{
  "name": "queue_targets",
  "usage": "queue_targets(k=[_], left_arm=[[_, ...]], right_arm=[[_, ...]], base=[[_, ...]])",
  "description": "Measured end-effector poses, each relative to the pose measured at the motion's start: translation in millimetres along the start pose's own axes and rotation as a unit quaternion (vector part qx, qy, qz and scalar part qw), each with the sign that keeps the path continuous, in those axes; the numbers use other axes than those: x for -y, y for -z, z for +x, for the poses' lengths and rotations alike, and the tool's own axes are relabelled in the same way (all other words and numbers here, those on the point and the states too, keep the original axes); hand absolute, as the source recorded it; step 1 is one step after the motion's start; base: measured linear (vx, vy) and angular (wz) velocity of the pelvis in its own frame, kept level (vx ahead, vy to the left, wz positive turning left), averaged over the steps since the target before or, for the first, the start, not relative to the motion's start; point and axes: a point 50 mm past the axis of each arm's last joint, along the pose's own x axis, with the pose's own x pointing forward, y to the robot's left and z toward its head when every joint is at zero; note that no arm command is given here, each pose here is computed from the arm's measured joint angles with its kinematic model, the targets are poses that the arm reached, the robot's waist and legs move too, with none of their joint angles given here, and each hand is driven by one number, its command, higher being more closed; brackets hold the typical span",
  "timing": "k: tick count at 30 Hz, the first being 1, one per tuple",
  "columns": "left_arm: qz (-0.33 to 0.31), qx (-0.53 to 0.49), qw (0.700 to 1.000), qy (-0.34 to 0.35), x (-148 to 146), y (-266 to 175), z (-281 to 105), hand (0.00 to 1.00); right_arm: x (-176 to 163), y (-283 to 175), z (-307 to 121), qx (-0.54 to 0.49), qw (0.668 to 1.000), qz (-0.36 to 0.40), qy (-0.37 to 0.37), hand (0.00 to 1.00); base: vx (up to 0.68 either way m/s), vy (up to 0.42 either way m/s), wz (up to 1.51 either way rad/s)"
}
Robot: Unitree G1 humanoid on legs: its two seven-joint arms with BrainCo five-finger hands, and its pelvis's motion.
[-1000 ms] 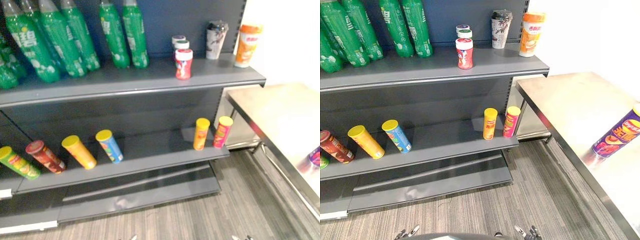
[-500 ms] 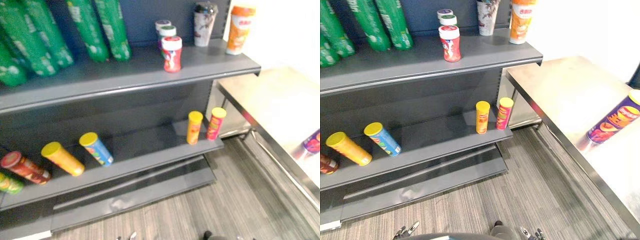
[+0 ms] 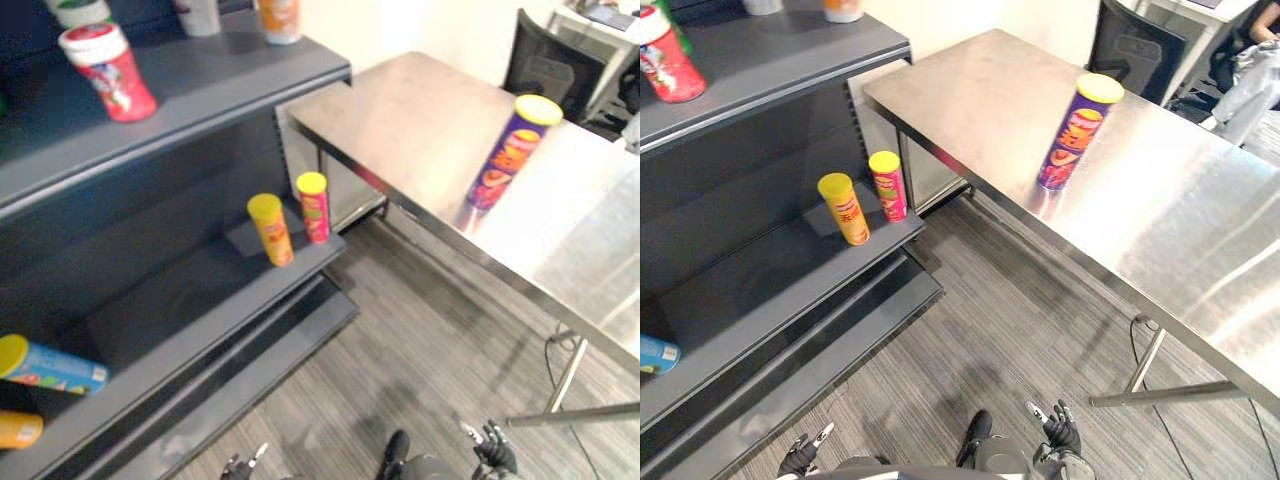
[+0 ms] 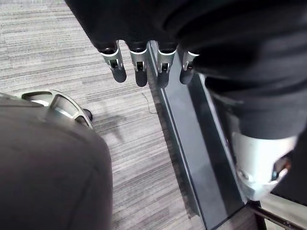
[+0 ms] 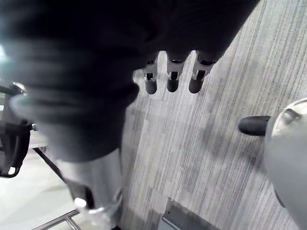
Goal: Put the gum and the chips on the shelf.
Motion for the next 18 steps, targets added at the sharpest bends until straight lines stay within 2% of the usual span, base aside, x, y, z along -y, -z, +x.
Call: queue_targets(k=[7,18], left_arm=[[0.000,0.003,1.000,0.004,0,-1,0,0.00],[0.015,0.009,0.999,0.028,10,-7,3,0.00]], right_arm=[[6,6,-4,-0.011,1.000,-0.002,0.010,0.00],[15,6,-5,-0.012,0.999,0.010,0.044,0.00]], base=[[-0.14,0.014,-0.03],[-0.02,0.103,-0.08]])
